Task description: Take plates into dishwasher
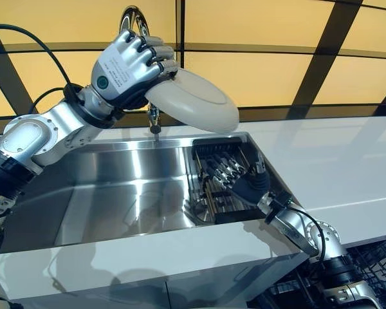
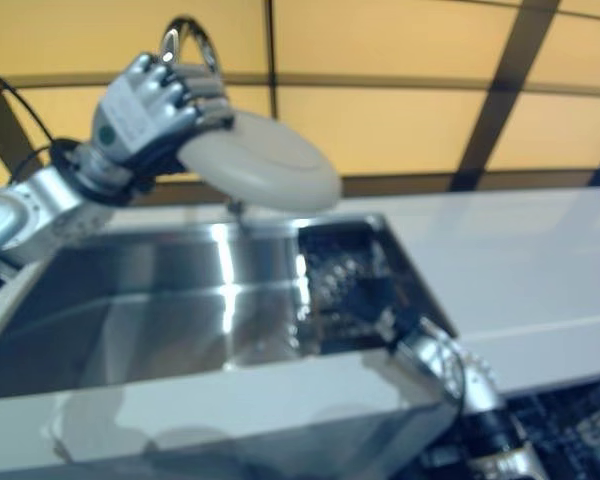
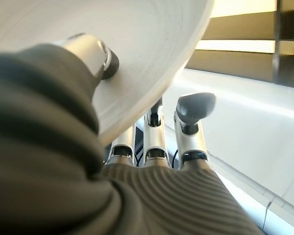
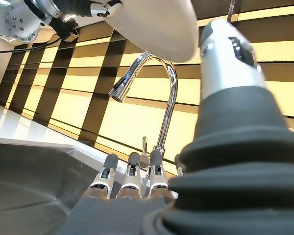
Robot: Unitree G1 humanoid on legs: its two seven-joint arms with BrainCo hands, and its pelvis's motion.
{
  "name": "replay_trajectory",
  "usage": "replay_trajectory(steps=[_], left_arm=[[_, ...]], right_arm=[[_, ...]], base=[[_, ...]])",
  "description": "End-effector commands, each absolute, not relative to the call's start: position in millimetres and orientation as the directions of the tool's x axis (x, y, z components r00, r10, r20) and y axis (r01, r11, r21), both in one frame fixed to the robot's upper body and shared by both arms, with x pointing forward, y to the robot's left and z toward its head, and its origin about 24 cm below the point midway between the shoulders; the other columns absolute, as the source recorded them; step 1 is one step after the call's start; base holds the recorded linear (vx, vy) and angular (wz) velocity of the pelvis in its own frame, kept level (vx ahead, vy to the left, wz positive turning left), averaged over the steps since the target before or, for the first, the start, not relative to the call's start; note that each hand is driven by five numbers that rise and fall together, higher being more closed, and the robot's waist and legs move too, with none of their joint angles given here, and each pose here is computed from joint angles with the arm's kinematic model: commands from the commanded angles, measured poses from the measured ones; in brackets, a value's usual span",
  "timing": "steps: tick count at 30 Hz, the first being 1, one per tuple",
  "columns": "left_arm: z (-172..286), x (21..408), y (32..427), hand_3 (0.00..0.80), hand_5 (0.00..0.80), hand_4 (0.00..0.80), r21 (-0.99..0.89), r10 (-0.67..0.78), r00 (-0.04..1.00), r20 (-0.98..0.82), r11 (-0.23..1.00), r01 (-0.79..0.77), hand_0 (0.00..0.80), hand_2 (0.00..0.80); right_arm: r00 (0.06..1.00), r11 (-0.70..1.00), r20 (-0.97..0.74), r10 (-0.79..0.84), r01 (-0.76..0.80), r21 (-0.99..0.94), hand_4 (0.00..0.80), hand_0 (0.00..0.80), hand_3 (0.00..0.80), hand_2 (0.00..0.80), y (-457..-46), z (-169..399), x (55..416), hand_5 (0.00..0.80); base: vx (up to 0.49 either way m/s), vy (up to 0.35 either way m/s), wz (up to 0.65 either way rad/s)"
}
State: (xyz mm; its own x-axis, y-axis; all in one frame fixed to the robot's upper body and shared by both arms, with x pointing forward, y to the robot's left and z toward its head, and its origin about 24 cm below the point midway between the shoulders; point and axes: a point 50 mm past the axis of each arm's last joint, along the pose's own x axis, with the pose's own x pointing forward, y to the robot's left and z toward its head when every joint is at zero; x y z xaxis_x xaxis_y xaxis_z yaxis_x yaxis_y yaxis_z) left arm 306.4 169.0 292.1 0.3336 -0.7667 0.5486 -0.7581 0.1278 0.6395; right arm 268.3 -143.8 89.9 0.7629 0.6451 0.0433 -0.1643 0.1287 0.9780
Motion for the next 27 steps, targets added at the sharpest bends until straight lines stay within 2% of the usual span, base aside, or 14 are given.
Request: replay_trajectory(steps=[1, 8, 16, 27], left_arm=[[339, 308, 196, 0.800, 0.800, 0.800, 0.522, -0.673, 0.323, 0.665, 0.109, -0.846, 0.800, 0.800], [337, 309, 206, 0.800, 0.800, 0.800, 0.529, -0.666, 0.341, 0.663, 0.095, -0.843, 0.800, 0.800], [335, 313, 193, 0.800, 0.800, 0.800, 0.541, -0.687, 0.317, 0.654, 0.132, -0.830, 0.800, 0.800], [336, 315, 165, 0.800, 0.800, 0.800, 0.544, -0.722, 0.260, 0.641, 0.189, -0.818, 0.800, 0.800]], right_arm=[[0.797, 0.077, 0.262, 0.544, -0.359, 0.930, 0.000, 0.000, 0.000, 0.000, -177, 142, 280, 0.000], [0.764, 0.070, 0.349, 0.542, -0.455, 0.888, 0.000, 0.000, 0.000, 0.000, -182, 162, 278, 0.000], [0.723, 0.034, 0.406, 0.559, -0.509, 0.860, 0.000, 0.000, 0.000, 0.000, -172, 176, 281, 0.000], [0.740, 0.053, 0.345, 0.578, -0.456, 0.889, 0.000, 0.000, 0.000, 0.000, -159, 177, 290, 0.000]], base=[[0.000, 0.000, 0.00], [-0.005, 0.002, -0.01], [-0.005, 0.004, -0.04], [0.000, 0.000, 0.00]])
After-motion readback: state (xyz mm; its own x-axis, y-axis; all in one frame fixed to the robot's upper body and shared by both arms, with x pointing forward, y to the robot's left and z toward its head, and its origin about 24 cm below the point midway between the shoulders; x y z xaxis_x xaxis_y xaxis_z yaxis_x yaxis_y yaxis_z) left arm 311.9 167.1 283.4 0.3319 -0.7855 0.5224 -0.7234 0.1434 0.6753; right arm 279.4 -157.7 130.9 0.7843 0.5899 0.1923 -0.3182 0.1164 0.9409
